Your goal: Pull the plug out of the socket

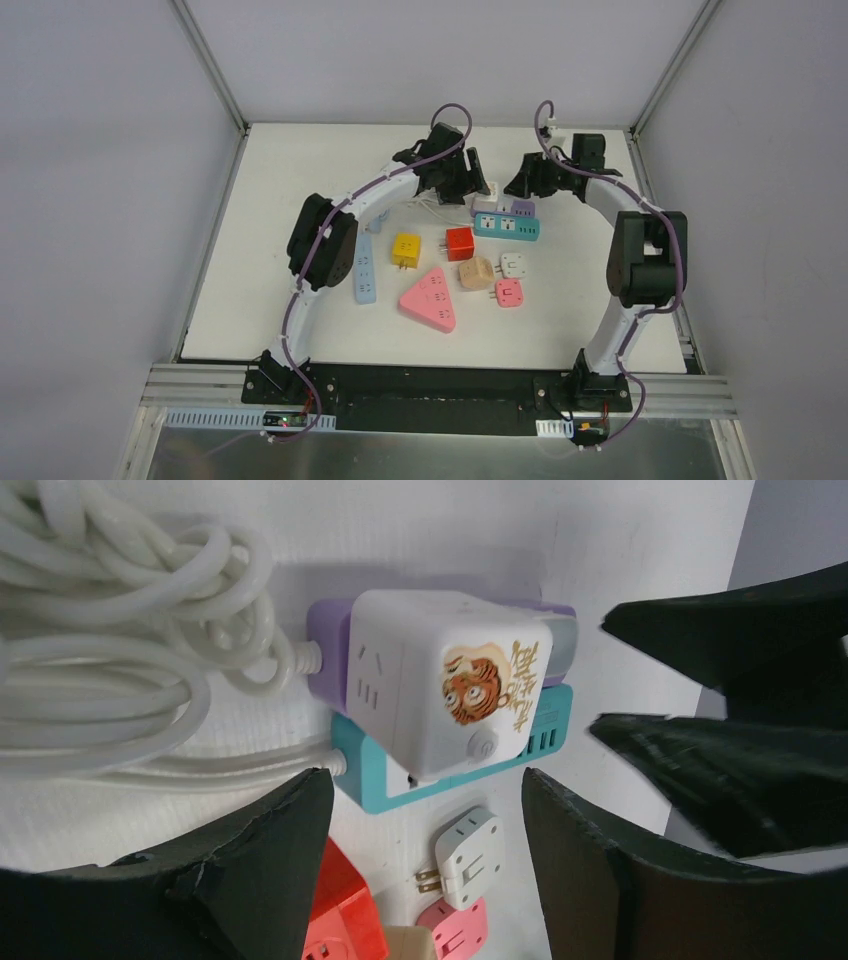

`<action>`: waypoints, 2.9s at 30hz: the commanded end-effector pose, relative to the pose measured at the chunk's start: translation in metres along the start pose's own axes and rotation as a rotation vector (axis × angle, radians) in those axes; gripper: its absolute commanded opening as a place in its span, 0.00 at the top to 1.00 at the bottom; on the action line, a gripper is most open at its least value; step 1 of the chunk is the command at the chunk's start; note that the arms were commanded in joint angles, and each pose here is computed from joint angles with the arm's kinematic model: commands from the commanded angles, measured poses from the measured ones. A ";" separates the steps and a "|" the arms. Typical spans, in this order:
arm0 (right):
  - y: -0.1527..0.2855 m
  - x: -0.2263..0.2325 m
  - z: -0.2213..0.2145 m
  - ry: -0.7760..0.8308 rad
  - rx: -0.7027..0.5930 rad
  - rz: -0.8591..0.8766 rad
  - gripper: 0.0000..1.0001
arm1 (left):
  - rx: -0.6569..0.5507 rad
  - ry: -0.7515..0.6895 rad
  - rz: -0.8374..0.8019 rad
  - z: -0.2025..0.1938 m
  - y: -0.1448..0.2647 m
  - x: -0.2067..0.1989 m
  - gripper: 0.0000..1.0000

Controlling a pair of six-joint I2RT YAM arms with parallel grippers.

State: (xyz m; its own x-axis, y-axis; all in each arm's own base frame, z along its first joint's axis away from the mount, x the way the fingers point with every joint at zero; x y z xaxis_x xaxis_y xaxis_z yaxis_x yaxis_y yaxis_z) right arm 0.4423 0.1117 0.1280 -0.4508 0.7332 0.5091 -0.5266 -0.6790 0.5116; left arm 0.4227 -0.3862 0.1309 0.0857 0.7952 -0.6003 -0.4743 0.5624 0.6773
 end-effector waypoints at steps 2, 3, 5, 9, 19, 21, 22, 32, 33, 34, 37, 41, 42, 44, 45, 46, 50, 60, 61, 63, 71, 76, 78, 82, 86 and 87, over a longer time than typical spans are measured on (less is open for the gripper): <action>-0.031 -0.002 0.002 0.358 0.037 -0.017 0.39 | 0.025 0.022 -0.054 0.009 -0.002 -0.020 0.31; -0.035 -0.007 0.001 0.381 0.040 -0.042 0.40 | 0.024 0.027 -0.056 0.010 -0.003 -0.019 0.31; -0.041 -0.014 -0.003 0.411 0.053 -0.063 0.41 | 0.022 0.028 -0.054 0.011 -0.005 -0.017 0.32; -0.045 -0.014 -0.008 0.452 0.060 -0.045 0.46 | 0.037 0.041 -0.045 0.008 -0.011 -0.011 0.39; -0.048 -0.010 -0.007 0.588 0.024 -0.093 0.75 | 0.093 0.045 0.009 -0.006 -0.023 0.006 0.55; -0.046 -0.009 -0.004 0.622 0.005 -0.119 0.81 | 0.099 0.047 0.042 -0.008 -0.023 0.012 0.55; -0.045 -0.009 -0.002 0.638 -0.005 -0.131 0.84 | 0.102 0.048 0.055 -0.009 -0.023 0.014 0.55; -0.039 0.001 -0.002 0.710 -0.017 -0.159 1.00 | 0.001 0.013 -0.096 0.024 0.000 -0.024 0.32; -0.039 0.001 -0.003 0.709 -0.016 -0.158 1.00 | -0.023 0.007 -0.109 0.029 0.005 -0.028 0.31; -0.039 0.001 -0.003 0.708 -0.015 -0.155 1.00 | -0.045 0.001 -0.118 0.033 0.009 -0.031 0.30; -0.039 0.001 -0.006 0.703 -0.011 -0.150 1.00 | -0.111 -0.010 -0.102 0.046 0.017 -0.031 0.29; -0.040 0.001 -0.009 0.693 -0.013 -0.142 1.00 | -0.156 0.005 -0.085 0.057 0.005 -0.028 0.30; -0.041 0.001 -0.010 0.688 -0.012 -0.141 1.00 | -0.143 0.002 -0.069 0.056 -0.001 -0.026 0.30; -0.041 0.002 -0.011 0.686 -0.020 -0.138 1.00 | -0.116 0.002 -0.034 0.056 -0.008 -0.021 0.34; -0.040 0.002 -0.012 0.685 -0.021 -0.137 1.00 | -0.096 0.007 -0.013 0.051 -0.013 -0.015 0.36; -0.040 0.003 -0.012 0.685 -0.026 -0.136 1.00 | -0.072 0.011 0.004 0.045 -0.019 -0.009 0.39; -0.038 0.007 -0.007 0.691 -0.055 -0.135 1.00 | 0.020 0.035 0.080 0.021 -0.032 0.016 0.52; -0.036 0.033 0.012 0.609 -0.123 0.007 1.00 | 0.158 0.067 0.176 -0.018 -0.038 0.049 0.66; -0.038 0.034 0.009 0.610 -0.116 0.007 1.00 | 0.160 0.066 0.182 -0.019 -0.038 0.051 0.66; -0.044 0.033 0.001 0.654 -0.092 -0.029 1.00 | 0.171 0.068 0.194 -0.021 -0.039 0.053 0.65; -0.041 0.033 0.019 0.667 -0.139 -0.079 1.00 | 0.213 0.083 0.223 -0.030 -0.042 0.060 0.65; -0.036 0.037 0.036 0.568 -0.172 0.000 1.00 | 0.219 0.084 0.222 -0.032 -0.043 0.060 0.65; -0.039 0.037 0.030 0.562 -0.157 0.005 1.00 | 0.221 0.085 0.222 -0.032 -0.043 0.060 0.65; -0.050 0.031 0.008 0.659 -0.111 -0.082 1.00 | 0.225 0.085 0.226 -0.033 -0.044 0.062 0.65; -0.046 0.024 0.007 0.633 -0.115 -0.115 1.00 | 0.217 0.083 0.217 -0.031 -0.042 0.058 0.65; -0.042 0.024 0.010 0.622 -0.128 -0.122 1.00 | 0.212 0.081 0.211 -0.029 -0.041 0.057 0.65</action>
State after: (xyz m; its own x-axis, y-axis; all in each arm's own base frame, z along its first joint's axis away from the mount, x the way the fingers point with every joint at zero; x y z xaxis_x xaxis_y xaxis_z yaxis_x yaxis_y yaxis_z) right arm 0.4552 0.1383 0.0875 -0.6644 0.7473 -0.0129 -0.6295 -0.5502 0.5487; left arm 0.4588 -0.3827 0.1161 -0.0130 0.8052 -0.5929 -0.4472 0.5256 0.7237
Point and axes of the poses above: each gripper's point midway between its finger pads, its own y axis back along the fingers, its own x axis along the line the jaws close on, z = x × y, the point moved 2 cm from there along y, back along the fingers, and after that the axes turned 2 degrees about -y, right-handed, at the moved point
